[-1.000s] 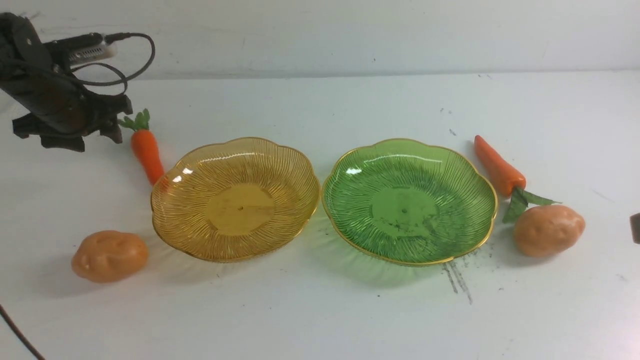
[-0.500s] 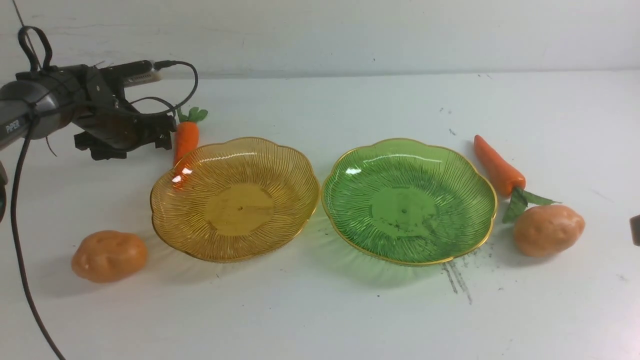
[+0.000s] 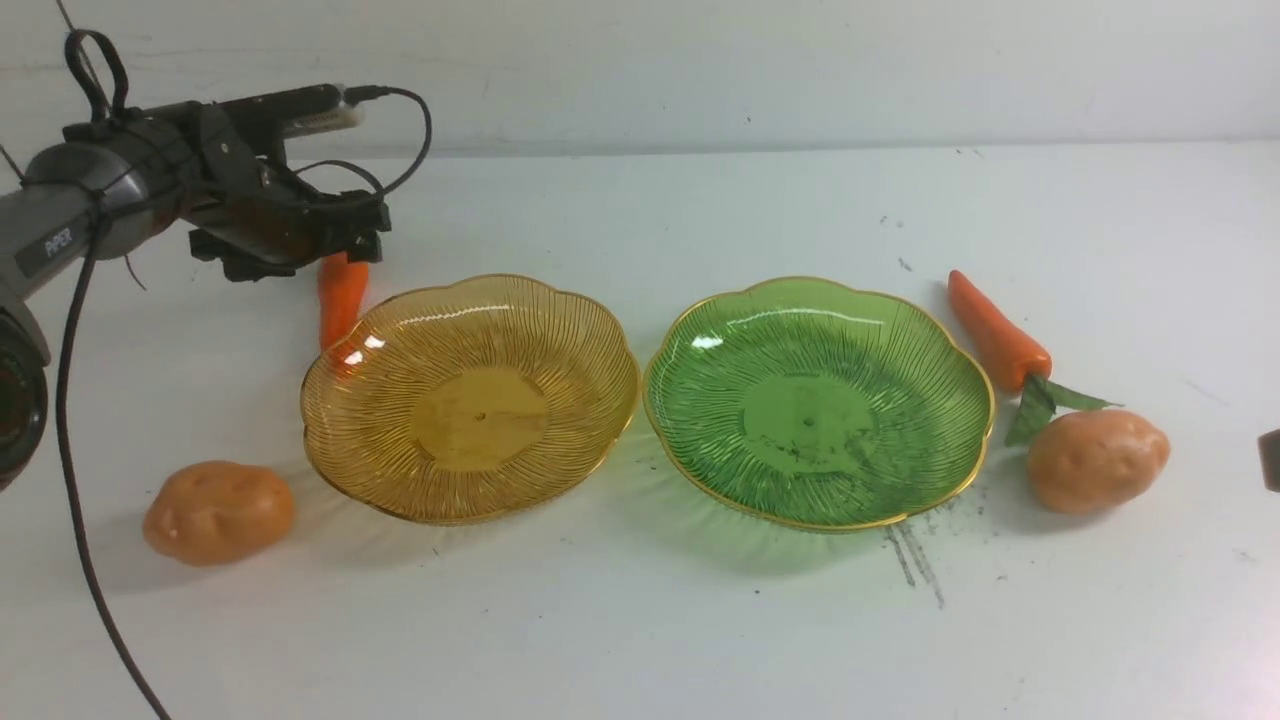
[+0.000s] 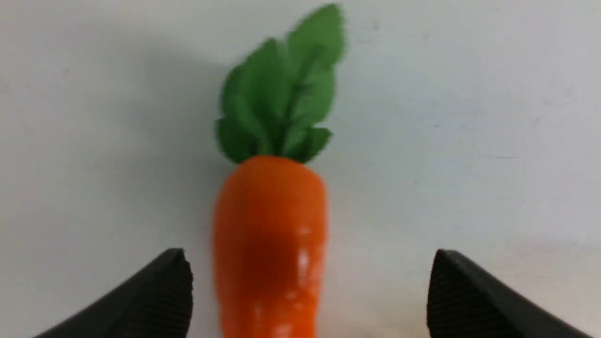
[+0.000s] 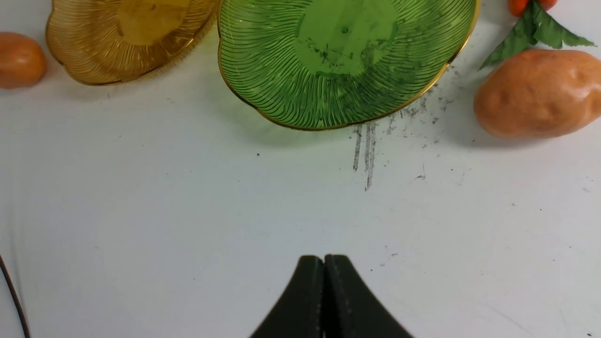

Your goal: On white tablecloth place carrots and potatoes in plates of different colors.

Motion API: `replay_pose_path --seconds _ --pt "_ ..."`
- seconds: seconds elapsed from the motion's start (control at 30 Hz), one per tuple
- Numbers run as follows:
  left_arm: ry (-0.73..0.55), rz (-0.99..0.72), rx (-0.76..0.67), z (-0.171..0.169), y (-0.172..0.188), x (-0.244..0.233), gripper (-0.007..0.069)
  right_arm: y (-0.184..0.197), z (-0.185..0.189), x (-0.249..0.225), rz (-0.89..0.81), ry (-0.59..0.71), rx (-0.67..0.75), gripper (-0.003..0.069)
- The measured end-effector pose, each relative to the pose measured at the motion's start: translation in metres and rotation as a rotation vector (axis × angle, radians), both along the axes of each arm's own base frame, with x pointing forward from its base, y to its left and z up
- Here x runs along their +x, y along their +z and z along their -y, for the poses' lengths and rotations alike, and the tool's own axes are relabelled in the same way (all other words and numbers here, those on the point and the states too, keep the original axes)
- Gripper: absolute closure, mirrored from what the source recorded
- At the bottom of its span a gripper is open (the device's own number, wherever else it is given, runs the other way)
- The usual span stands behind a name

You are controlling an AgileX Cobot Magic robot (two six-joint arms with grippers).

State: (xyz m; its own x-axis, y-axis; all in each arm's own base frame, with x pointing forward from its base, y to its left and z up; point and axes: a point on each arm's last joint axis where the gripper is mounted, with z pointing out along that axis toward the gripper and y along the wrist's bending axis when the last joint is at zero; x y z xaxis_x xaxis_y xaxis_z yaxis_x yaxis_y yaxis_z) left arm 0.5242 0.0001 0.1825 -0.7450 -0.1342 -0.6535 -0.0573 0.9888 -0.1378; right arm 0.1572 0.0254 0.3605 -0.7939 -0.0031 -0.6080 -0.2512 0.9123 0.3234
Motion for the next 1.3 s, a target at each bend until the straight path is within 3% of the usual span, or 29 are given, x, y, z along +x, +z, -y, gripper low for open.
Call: replay_pose_path --seconds 0.43,0.53,0.67,0.77,0.9,1.13,1.3 --pt "-0.007 -0.049 0.012 -0.003 -0.035 0.004 0.005 0.0 0.0 -0.001 -0.006 0.003 0.0 0.0676" --pt "-0.01 -0.056 0.016 -0.003 -0.04 0.005 0.01 0.0 0.0 -0.001 -0.009 -0.002 0.004 0.0676" --pt "-0.016 -0.064 0.028 -0.004 -0.04 0.004 0.031 0.0 0.0 -0.001 -0.01 -0.004 0.006 0.0676" --pt "-0.036 -0.081 0.072 -0.006 -0.035 0.002 0.031 0.0 0.0 -0.001 -0.01 -0.004 0.006 0.0676" --pt "-0.058 -0.062 0.139 -0.009 0.0 -0.005 0.0311 0.0 0.0 -0.001 -0.01 -0.004 0.006 0.0676" --pt "-0.105 -0.115 0.167 -0.006 0.113 -0.057 0.0311 0.0 0.0 -0.001 -0.016 -0.015 0.014 0.0676" --pt "-0.197 -0.278 0.12 0.006 0.114 -0.083 0.0311 0.0 0.0 -0.001 -0.017 -0.016 0.016 0.0676"
